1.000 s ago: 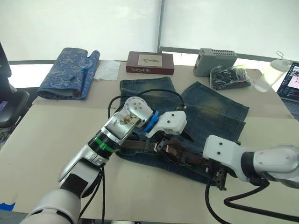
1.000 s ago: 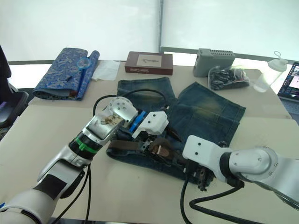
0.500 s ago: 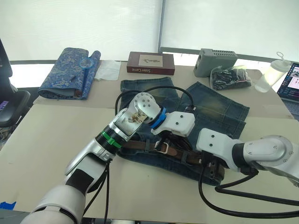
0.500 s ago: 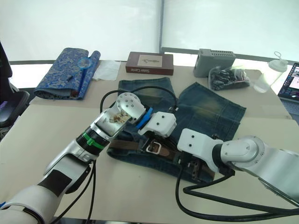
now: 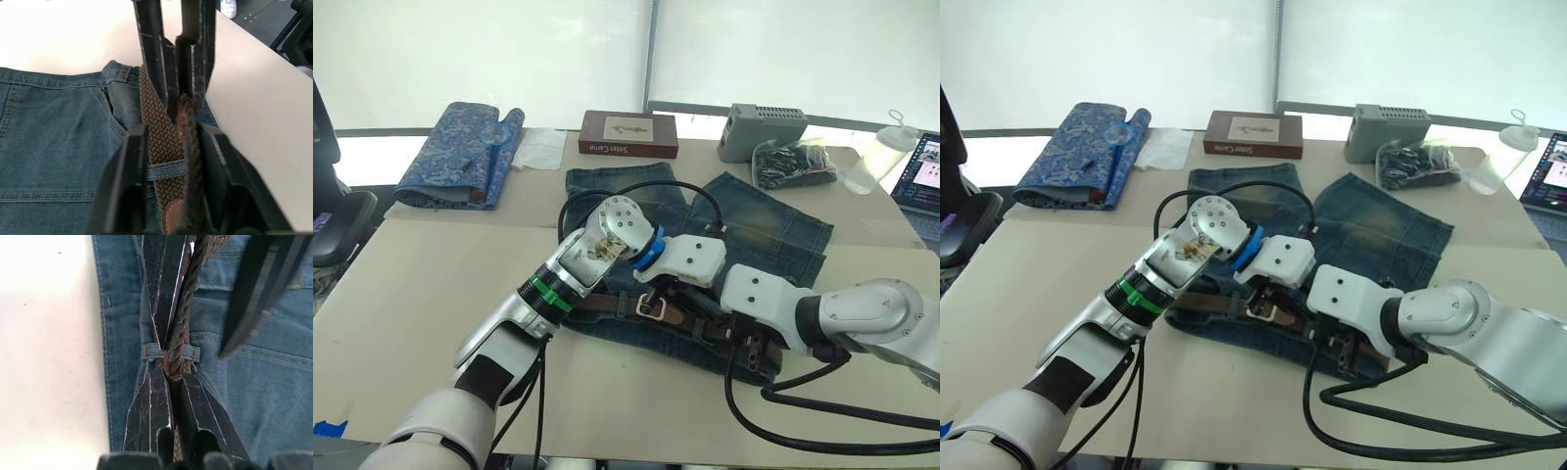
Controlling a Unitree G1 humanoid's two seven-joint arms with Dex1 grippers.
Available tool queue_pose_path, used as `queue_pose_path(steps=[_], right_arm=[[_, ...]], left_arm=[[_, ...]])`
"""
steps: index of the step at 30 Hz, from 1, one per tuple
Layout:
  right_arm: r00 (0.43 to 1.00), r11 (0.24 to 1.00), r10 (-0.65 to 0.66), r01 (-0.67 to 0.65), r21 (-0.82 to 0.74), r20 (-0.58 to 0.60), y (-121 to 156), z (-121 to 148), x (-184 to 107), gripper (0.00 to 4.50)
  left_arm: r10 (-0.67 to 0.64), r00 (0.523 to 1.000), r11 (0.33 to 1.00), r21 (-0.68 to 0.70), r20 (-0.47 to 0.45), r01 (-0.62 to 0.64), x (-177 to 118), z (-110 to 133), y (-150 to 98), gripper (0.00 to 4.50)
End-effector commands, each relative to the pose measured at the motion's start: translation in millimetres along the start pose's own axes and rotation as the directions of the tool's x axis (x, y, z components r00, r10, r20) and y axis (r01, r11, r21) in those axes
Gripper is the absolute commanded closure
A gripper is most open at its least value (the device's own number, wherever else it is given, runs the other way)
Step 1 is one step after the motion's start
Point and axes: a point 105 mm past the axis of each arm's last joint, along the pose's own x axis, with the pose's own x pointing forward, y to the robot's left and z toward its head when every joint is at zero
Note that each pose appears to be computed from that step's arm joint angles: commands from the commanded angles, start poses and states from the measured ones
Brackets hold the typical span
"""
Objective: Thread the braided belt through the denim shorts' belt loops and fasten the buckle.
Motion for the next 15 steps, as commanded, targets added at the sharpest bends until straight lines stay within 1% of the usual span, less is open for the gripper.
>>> queue_pose_path(steps=[1,2,3,4,5,6,9,11,12,15], right_arm=[[0.999,0.999,-0.028,0.028,-0.029,0.019,-3,6,-5,4.5],[0.999,0.999,-0.028,0.028,-0.029,0.019,-3,6,-5,4.5],[0.999,0.999,-0.028,0.029,-0.028,0.02,-3,6,-5,4.5],[0.999,0.999,-0.029,0.029,-0.029,0.02,-3,6,-4,4.5],[0.999,0.999,-0.031,0.031,-0.028,0.021,-4,6,-4,4.5],[0.999,0.999,-0.033,0.034,-0.028,0.022,-4,6,-4,4.5],[0.998,0.999,-0.049,0.05,-0.02,0.035,-7,7,-4,4.5],[0.996,0.998,-0.069,0.069,-0.002,0.062,-10,9,-3,3.64],[0.995,0.997,-0.073,0.072,0.006,0.07,-11,10,-3,3.31],[0.983,0.988,-0.154,0.151,0.036,0.095,-17,5,5,2.26]], left_arm=[[-0.001,1.0,0.999,0.039,-0.001,0.001,-1,7,1,3.01],[-0.004,1.0,0.999,0.041,-0.003,0.004,-1,7,1,3.01],[-0.013,1.0,0.999,0.042,-0.006,0.013,-1,6,-1,3.52],[-0.02,1.0,0.999,0.043,-0.008,0.02,-2,6,-2,3.85],[-0.018,1.0,0.999,0.04,-0.013,0.019,-2,4,-2,4.3],[-0.013,1.0,0.999,0.036,-0.02,0.014,-3,2,-2,4.45],[0.016,0.998,1.0,0.007,-0.053,-0.016,-9,-11,-2,4.45],[0.06,0.996,0.998,-0.031,-0.072,-0.062,-17,-23,-1,4.5],[0.074,0.994,0.996,-0.043,-0.078,-0.078,-19,-26,-1,4.5],[0.198,0.975,0.976,-0.072,-0.105,-0.206,-36,-47,0,4.5]])
